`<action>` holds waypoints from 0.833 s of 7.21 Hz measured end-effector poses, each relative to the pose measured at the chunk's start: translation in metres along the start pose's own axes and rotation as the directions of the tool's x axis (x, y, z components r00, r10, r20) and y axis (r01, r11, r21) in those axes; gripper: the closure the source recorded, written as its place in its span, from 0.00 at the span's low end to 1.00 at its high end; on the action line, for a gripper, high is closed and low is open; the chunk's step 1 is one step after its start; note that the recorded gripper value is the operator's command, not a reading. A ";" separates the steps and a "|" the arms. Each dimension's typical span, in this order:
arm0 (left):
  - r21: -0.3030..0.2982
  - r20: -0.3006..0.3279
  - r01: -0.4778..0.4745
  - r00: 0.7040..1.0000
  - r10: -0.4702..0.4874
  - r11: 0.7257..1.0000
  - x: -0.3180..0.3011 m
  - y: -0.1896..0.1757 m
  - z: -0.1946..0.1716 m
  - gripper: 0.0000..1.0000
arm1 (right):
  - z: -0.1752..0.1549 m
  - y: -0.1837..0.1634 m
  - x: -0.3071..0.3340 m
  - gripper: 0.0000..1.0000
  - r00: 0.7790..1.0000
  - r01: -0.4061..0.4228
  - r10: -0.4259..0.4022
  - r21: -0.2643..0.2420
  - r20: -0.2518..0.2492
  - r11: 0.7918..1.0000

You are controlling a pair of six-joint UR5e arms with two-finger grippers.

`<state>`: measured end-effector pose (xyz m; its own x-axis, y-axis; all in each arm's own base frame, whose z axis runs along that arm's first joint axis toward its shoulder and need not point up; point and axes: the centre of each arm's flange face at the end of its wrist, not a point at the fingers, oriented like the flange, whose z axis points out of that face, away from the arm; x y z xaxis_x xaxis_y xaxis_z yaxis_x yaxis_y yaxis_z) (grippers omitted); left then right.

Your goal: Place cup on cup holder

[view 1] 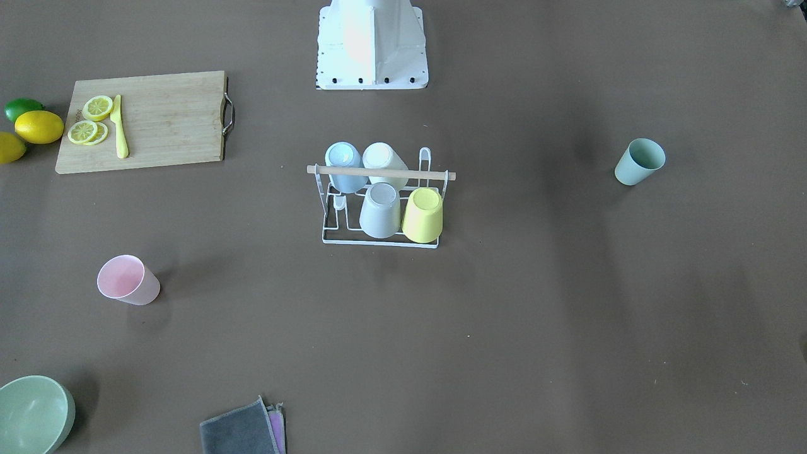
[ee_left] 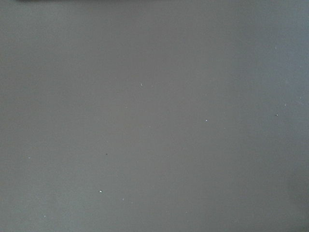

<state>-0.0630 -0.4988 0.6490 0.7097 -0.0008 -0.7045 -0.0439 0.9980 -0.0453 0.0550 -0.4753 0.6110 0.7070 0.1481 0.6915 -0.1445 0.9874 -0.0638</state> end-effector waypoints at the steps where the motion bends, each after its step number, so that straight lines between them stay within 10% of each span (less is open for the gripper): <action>1: -0.006 0.005 -0.004 1.000 0.004 1.000 0.002 -0.001 0.002 0.02 | -0.003 -0.001 -0.006 0.00 1.000 0.011 -0.011 0.007 -0.004 1.000; 6: -0.068 0.050 0.041 0.998 -0.038 0.997 0.010 0.002 -0.001 0.02 | -0.020 -0.061 -0.137 0.00 0.997 0.079 -0.080 -0.075 -0.003 0.994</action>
<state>-0.0564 -0.4970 0.6411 0.7452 -0.0354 -0.6659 -0.0627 0.9905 -0.1227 -0.0190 -0.5542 0.5061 0.7184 0.0689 0.6922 -0.0353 0.9974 -0.0627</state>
